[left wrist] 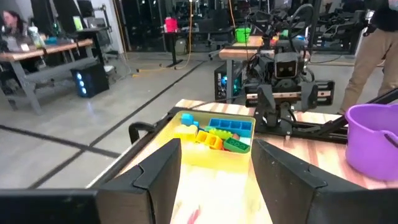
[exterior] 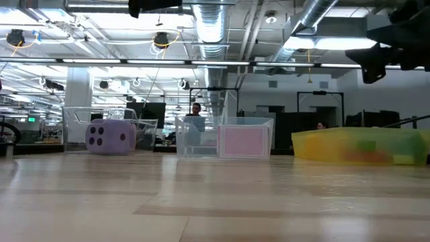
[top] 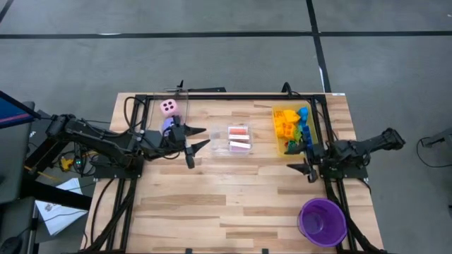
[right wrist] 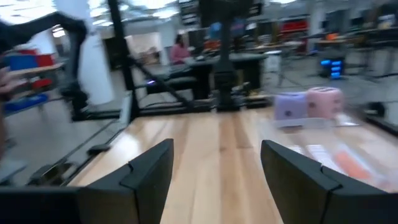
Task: Pick & Place Toys
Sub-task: Return to Home Position
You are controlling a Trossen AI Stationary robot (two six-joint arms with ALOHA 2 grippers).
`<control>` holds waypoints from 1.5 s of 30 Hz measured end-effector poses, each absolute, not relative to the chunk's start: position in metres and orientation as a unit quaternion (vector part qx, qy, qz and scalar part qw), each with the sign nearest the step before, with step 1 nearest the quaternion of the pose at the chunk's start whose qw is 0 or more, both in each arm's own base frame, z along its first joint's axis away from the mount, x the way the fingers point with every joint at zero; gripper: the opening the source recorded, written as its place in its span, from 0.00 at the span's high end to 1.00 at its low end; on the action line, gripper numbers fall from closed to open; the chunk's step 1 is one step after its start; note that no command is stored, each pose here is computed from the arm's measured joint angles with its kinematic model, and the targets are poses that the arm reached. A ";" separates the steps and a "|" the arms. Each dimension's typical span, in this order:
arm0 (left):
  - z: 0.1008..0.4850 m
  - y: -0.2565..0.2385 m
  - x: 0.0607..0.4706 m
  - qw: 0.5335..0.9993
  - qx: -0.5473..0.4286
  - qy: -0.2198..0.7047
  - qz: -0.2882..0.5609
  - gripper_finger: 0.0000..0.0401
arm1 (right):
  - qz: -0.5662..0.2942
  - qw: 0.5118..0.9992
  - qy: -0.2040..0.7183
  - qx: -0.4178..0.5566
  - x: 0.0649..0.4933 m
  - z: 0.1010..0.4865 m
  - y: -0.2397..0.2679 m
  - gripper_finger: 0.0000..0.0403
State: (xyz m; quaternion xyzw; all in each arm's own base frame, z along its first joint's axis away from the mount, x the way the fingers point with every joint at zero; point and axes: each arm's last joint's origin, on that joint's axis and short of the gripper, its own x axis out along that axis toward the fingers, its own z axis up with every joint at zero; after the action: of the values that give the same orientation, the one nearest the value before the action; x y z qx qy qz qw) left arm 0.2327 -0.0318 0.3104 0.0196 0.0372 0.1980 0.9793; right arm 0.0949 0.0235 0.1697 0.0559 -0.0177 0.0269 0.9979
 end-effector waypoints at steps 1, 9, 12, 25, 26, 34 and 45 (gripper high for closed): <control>0.310 -0.032 0.233 0.979 0.016 0.040 0.198 0.52 | 0.039 0.998 -0.015 0.053 0.095 0.169 0.023 0.42; 0.308 -0.033 0.233 0.983 0.001 0.043 0.180 0.52 | 0.068 0.996 0.003 0.049 0.097 0.166 0.014 0.42; 0.308 -0.033 0.233 0.984 0.001 0.043 0.171 0.52 | 0.051 0.997 0.002 0.052 0.098 0.166 0.008 0.42; 0.307 -0.039 0.232 0.987 -0.010 0.047 0.156 0.52 | 0.043 0.998 -0.009 0.048 0.098 0.168 -0.001 0.42; 0.307 -0.039 0.232 0.987 -0.011 0.047 0.156 0.52 | 0.039 0.998 -0.009 0.051 0.098 0.168 -0.002 0.42; 0.284 -0.037 0.220 0.986 0.014 0.035 0.160 0.52 | 0.029 0.997 0.012 0.066 0.097 0.170 -0.003 0.42; 0.242 -0.021 0.153 0.990 0.011 -0.045 0.136 0.52 | 0.018 0.998 0.018 0.065 0.096 0.171 -0.005 0.42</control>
State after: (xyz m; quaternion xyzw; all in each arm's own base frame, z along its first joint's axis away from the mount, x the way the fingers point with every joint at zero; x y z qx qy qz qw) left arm 0.1534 -0.0215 0.2423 0.0113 -0.0446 0.1361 0.9896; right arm 0.0960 -0.0050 0.1707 0.0650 0.0177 0.0181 0.9976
